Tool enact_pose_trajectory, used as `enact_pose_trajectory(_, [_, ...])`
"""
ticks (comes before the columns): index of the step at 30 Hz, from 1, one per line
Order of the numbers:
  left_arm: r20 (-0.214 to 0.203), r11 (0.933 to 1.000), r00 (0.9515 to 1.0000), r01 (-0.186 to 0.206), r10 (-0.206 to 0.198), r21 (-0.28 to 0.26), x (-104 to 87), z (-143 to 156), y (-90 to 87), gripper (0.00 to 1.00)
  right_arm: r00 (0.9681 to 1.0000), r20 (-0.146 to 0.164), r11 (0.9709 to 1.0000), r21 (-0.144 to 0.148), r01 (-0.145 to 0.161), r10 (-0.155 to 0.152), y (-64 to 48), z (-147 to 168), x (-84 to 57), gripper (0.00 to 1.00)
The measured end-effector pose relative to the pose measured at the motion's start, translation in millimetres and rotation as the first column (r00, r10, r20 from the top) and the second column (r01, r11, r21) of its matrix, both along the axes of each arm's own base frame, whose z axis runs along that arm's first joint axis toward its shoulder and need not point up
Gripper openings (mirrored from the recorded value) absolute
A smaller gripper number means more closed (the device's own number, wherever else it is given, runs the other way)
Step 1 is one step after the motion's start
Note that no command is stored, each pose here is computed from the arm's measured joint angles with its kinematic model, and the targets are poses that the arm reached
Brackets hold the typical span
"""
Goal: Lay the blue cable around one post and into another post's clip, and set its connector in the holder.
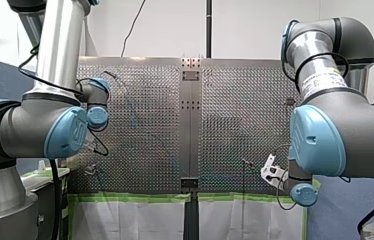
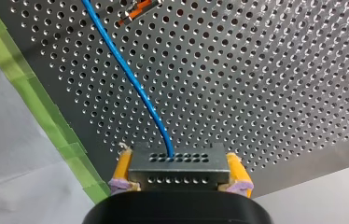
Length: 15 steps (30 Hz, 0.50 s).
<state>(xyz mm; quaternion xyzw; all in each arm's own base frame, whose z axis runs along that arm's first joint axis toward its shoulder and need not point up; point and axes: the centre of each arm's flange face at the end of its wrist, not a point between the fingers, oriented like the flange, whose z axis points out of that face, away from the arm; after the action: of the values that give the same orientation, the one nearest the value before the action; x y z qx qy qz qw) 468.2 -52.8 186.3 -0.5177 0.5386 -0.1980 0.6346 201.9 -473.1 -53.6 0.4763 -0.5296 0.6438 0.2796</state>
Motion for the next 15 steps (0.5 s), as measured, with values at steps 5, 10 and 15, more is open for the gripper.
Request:
enact_pose_trajectory(5, [0.025,0.9983,0.9994,0.027,-0.026,-0.052,-0.9,4,-4.8,1.00,1.0000,0.000,1.0000,0.001,0.000,0.000,0.2,0,0.0,0.00])
enact_pose_trajectory(10, [0.023,0.9929,0.9983,0.057,-0.054,-0.105,-4.6,4,-9.8,1.00,1.0000,0.000,1.0000,0.001,0.000,0.000,0.2,0,0.0,0.00])
enact_pose_trajectory(15, [0.049,0.9876,0.9979,0.049,-0.042,-0.149,-14.4,6,-8.4,1.00,1.0000,0.000,1.0000,0.002,0.000,0.000,0.4,0,0.0,0.00])
